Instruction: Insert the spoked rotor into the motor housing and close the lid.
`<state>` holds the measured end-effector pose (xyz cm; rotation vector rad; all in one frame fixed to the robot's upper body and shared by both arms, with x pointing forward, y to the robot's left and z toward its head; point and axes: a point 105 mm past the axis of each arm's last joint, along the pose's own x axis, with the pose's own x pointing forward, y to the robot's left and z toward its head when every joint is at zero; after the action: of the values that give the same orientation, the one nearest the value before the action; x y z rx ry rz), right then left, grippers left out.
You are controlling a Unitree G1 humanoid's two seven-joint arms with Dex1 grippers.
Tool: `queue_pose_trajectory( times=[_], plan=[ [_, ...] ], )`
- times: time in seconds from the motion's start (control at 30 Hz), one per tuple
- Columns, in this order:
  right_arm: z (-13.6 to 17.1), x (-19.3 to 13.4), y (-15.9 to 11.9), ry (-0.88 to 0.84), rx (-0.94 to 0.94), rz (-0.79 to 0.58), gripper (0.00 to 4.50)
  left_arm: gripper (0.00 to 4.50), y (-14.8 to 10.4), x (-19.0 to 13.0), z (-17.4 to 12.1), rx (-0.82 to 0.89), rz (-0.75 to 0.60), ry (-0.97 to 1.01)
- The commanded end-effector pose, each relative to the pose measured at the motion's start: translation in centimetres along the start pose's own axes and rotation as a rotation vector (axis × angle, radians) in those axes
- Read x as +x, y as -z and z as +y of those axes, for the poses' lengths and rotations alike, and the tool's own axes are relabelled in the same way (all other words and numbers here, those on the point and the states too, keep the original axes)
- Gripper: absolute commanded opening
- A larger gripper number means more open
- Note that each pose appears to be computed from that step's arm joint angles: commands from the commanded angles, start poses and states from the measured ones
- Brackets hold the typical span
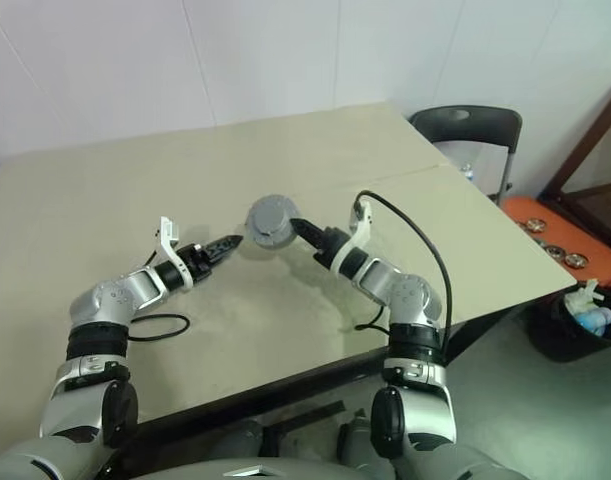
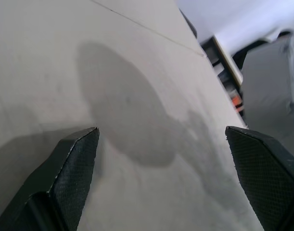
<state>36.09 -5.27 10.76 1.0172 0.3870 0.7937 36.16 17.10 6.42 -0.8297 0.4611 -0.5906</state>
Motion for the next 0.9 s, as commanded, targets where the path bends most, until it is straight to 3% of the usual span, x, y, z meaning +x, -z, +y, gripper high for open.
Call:
queue_pose_trajectory(
  times=[0.03,0.2,0.43,0.8,0.9],
  plan=[
    [3.0,0.4,-1.6,-0.115,-0.046,-0.065,1.29,4.47,-0.5,-0.2,-2.4,-0.059,-0.012,0.121],
    [2.9,0.5,-1.4,-0.115,-0.041,-0.06,1.29,4.47,0.0,-0.3,-4.5,-0.13,-0.002,0.237],
    [2.8,0.5,-1.2,-0.113,-0.038,-0.057,1.29,4.47,1.0,0.5,-5.2,-0.177,0.01,0.271],
    [2.7,0.7,-0.8,-0.112,-0.033,-0.044,1.29,4.47,1.4,5.7,-7.3,-0.301,-0.104,0.348],
    [2.7,0.6,-1.1,-0.109,-0.038,-0.052,1.29,3.84,1.6,6.8,-6.9,-0.323,-0.13,0.314]
  ],
)
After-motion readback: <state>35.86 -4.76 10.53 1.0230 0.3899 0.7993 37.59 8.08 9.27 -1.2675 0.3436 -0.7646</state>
